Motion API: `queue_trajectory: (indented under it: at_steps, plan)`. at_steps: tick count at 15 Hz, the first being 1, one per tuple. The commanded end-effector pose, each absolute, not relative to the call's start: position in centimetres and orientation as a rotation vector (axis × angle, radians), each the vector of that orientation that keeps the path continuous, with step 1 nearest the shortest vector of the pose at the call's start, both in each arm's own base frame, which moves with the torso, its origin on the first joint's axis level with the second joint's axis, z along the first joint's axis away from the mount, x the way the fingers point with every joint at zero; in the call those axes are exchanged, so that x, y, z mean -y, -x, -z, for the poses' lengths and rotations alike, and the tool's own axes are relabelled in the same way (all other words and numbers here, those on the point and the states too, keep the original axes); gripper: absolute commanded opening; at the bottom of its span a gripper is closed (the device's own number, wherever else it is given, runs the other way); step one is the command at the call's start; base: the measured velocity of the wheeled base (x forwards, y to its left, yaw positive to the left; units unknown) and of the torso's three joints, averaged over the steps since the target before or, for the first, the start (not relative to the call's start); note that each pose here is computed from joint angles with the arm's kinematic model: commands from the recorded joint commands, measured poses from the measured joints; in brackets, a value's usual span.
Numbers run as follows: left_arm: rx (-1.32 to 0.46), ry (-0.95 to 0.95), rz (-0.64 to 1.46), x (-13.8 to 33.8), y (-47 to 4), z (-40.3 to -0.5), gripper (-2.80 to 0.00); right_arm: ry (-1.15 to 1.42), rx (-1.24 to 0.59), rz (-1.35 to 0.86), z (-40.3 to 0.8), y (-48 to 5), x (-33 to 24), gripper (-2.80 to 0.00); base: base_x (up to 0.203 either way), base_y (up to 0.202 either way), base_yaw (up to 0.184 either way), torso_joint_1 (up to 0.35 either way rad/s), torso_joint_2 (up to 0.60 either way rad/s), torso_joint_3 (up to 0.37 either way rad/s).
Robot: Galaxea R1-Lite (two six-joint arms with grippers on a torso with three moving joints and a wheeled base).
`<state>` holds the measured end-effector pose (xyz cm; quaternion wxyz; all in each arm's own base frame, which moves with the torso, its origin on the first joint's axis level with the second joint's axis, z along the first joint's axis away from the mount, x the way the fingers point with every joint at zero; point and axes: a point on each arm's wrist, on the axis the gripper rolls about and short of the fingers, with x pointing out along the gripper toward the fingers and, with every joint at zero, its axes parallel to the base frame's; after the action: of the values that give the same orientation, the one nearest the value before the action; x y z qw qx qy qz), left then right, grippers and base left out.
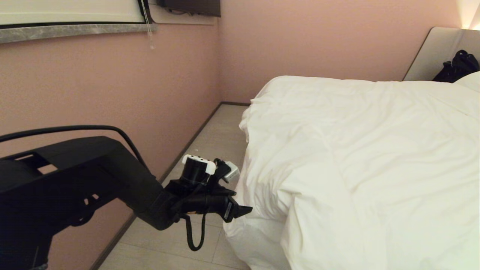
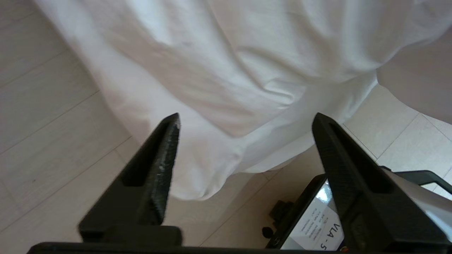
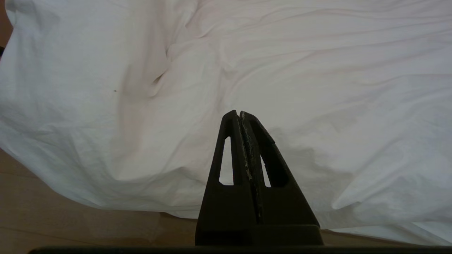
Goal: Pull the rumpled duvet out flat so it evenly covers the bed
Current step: Flatten the corners of the folded blanket
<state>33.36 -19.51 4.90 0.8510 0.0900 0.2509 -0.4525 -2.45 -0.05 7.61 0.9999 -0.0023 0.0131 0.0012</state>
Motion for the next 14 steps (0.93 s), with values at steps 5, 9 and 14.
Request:
queue_trajectory:
  at_steps: [5, 9, 14]
  plan:
    - [-0.534, -0.268, 1.061, 19.7, -31.4, -3.9, 0.00, 0.005, -0.028, -0.003, -7.6, 2.4, 0.1, -2.80, 0.000, 0.000, 0.000, 0.000, 0.00, 0.000]
    - [-0.485, -0.314, 1.096, 21.4, -32.4, -3.3, 0.00, 0.005, -0.028, -0.003, -7.6, 2.4, 0.1, -2.80, 0.000, 0.000, 0.000, 0.000, 0.00, 0.000]
    - [-0.461, -0.324, 1.106, 23.2, -34.1, -2.0, 0.00, 0.005, -0.028, -0.003, -7.6, 2.4, 0.1, -2.80, 0.000, 0.000, 0.000, 0.000, 0.00, 0.000]
